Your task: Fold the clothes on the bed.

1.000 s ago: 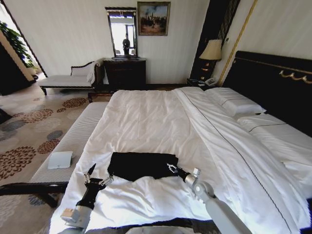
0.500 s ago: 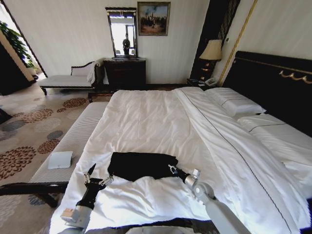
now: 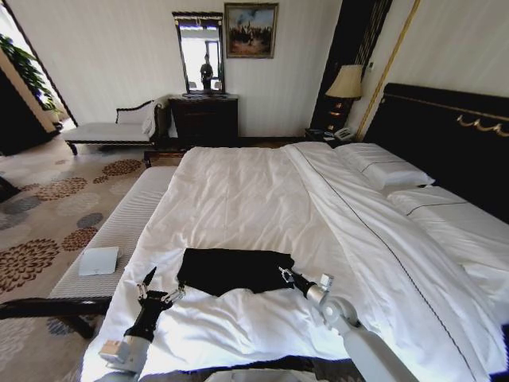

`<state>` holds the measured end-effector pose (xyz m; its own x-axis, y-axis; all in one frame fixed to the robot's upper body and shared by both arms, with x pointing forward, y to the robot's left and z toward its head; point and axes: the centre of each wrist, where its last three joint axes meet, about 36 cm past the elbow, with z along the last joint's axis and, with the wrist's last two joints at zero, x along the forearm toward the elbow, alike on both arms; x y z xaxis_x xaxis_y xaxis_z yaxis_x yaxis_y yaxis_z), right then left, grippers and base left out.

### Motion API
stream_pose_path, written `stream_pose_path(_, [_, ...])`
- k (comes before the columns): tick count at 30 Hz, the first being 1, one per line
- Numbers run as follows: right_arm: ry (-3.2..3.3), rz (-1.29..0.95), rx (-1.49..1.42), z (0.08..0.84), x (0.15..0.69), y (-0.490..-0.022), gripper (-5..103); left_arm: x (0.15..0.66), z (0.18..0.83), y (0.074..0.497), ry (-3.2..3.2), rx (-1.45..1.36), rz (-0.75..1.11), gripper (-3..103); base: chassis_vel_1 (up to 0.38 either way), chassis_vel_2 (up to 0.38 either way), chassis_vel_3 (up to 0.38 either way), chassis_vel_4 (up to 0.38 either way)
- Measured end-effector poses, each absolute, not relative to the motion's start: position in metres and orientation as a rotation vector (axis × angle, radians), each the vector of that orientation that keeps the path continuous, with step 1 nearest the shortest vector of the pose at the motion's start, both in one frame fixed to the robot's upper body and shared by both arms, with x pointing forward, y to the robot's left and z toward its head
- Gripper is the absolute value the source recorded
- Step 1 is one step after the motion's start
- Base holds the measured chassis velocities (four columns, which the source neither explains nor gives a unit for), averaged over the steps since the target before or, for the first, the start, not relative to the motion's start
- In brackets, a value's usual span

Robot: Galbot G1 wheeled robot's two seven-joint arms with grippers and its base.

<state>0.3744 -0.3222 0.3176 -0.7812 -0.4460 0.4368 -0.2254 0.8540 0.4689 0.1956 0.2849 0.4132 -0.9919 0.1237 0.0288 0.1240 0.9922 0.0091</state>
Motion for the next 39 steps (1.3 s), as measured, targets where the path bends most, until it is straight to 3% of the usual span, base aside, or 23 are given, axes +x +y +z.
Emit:
stream_pose_path(19, [-2.550, -0.219, 0.331, 0.367, 0.380, -0.427, 7, 0.196, 0.413, 0.285, -3.107, -0.193, -0.017, 100, 0.000, 0.000, 0.000, 0.000])
stream_pose_path(29, [-2.540, 0.108, 0.212, 0.373, 0.396, -0.489, 7, 0.196, 0.413, 0.285, -3.107, -0.193, -0.017, 100, 0.000, 0.000, 0.000, 0.000])
stream_pose_path(33, [-2.546, 0.071, 0.207, 0.372, 0.398, -0.488, 7, 0.196, 0.413, 0.285, -3.107, -0.193, -0.017, 100, 0.000, 0.000, 0.000, 0.000])
stream_pose_path(39, [-2.590, -0.090, 0.299, 0.389, 0.400, -0.439, 7, 0.196, 0.413, 0.285, -3.107, -0.194, -0.017, 100, 0.000, 0.000, 0.000, 0.000])
